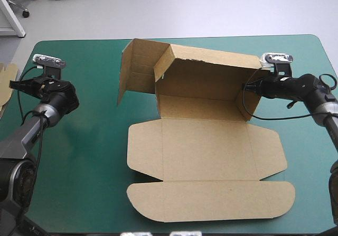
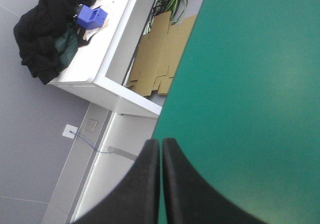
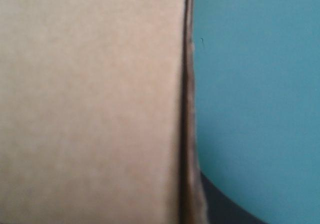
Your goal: Fold the box
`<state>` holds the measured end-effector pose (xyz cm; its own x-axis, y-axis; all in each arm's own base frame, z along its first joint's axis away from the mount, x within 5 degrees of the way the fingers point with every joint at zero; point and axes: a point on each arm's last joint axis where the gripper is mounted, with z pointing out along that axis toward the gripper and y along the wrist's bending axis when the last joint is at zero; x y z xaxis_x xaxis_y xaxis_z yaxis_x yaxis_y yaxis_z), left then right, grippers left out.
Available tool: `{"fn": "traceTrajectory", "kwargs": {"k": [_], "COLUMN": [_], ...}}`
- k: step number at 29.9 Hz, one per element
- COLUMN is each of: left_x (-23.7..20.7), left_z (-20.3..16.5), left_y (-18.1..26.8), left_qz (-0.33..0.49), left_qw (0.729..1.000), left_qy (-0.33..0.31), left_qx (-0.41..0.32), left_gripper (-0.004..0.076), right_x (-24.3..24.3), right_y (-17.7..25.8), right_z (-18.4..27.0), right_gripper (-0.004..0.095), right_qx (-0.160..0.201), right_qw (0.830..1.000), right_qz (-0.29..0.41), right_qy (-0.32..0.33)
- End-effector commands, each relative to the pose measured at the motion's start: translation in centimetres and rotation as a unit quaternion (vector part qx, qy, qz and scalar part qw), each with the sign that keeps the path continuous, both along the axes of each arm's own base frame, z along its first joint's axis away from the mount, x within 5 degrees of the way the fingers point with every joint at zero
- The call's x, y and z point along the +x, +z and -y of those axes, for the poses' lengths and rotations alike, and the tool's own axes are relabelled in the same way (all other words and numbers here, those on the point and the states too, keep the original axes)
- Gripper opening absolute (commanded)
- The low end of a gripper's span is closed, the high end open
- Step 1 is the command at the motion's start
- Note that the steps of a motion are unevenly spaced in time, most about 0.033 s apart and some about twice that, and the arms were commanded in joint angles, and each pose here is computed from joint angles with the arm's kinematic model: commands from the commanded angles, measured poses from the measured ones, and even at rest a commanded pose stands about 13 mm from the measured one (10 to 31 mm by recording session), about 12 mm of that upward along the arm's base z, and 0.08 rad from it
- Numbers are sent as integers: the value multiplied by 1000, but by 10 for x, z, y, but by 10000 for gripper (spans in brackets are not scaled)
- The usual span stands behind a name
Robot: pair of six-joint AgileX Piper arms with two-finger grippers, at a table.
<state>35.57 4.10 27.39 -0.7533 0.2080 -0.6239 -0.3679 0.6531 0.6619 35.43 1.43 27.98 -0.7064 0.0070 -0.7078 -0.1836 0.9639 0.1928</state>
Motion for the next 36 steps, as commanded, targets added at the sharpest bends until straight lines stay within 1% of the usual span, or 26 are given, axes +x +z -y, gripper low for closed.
{"fn": "traceTrajectory", "kwargs": {"k": [1,8,14,18,21,23,25,32,36], "left_x": [-1,2,5,7,11,15,21,39,45], "left_z": [13,19,21,24,27,30,35,43,48], "left_y": [12,10,9,8,11,16,25,48,49], "left_qz": [21,22,24,29,45,73,94,137,131], "left_qw": [1000,999,998,997,994,990,986,977,977], "left_qy": [-8,-29,-43,-64,-80,-87,-107,-129,-140], "left_qx": [-15,-22,-29,-39,-55,-79,-92,-100,-91], "left_gripper": [6,6,6,6,6,6,5,6,6], "right_x": [1,7,7,8,12,15,18,19,19], "right_y": [22,62,106,125,127,123,119,119,117], "right_z": [12,12,15,13,12,12,12,12,14], "right_gripper": [-31,-32,-32,-32,-32,-32,-32,-32,-32], "right_qx": [-57,-62,-89,-81,-75,-74,-74,-72,-85], "right_qw": [998,997,994,995,997,997,996,997,995], "right_qz": [13,40,59,55,24,-2,-19,-23,-28], "right_qy": [1,6,9,15,25,33,36,34,34]}}
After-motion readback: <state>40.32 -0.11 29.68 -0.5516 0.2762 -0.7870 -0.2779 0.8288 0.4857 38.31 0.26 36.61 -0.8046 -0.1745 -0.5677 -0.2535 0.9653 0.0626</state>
